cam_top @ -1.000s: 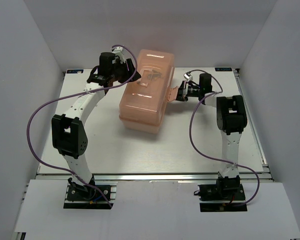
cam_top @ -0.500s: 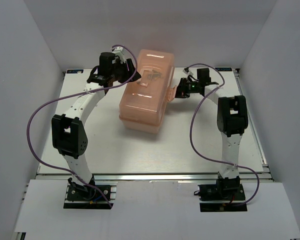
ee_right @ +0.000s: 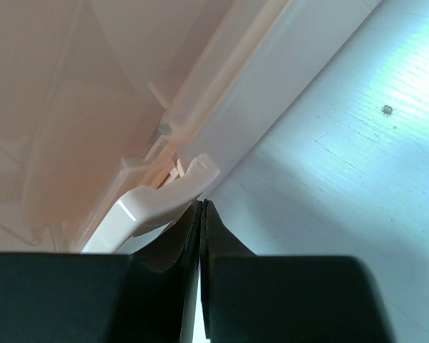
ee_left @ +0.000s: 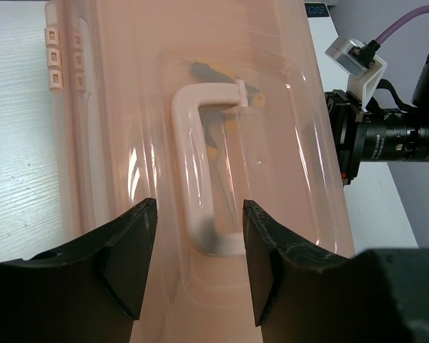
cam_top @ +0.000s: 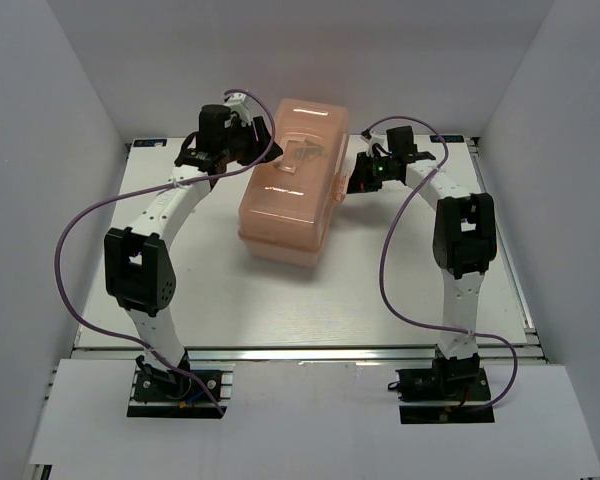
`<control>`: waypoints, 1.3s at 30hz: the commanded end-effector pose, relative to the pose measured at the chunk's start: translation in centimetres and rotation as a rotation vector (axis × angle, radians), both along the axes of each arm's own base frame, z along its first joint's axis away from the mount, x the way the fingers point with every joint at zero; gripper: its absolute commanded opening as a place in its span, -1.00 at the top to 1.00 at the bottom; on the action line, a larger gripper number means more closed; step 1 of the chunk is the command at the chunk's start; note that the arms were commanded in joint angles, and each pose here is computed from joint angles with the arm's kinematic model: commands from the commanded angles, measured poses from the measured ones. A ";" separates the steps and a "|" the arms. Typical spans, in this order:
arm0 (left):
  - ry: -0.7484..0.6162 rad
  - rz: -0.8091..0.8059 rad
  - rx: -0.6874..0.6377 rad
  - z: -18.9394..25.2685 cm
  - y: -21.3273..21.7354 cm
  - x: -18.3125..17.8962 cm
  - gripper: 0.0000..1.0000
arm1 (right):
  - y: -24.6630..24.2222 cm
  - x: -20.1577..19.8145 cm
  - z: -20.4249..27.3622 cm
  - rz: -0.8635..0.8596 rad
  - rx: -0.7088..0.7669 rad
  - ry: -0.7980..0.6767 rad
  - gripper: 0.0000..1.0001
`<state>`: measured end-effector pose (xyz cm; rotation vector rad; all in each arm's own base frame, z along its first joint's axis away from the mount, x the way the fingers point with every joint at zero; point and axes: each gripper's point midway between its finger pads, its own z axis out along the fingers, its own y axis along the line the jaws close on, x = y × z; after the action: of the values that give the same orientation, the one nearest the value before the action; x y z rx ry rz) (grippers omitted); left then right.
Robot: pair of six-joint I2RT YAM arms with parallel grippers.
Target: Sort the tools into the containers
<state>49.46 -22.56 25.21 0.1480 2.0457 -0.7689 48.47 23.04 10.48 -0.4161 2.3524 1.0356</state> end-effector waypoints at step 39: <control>0.145 -0.066 0.017 -5.3 -0.8 -3.1 -0.23 | 2.7 -1.9 8.8 0.084 0.045 -0.148 0.95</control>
<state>49.90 -22.65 25.01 0.1671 1.9846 -0.7704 46.77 22.89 13.95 -0.4674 2.3542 0.9697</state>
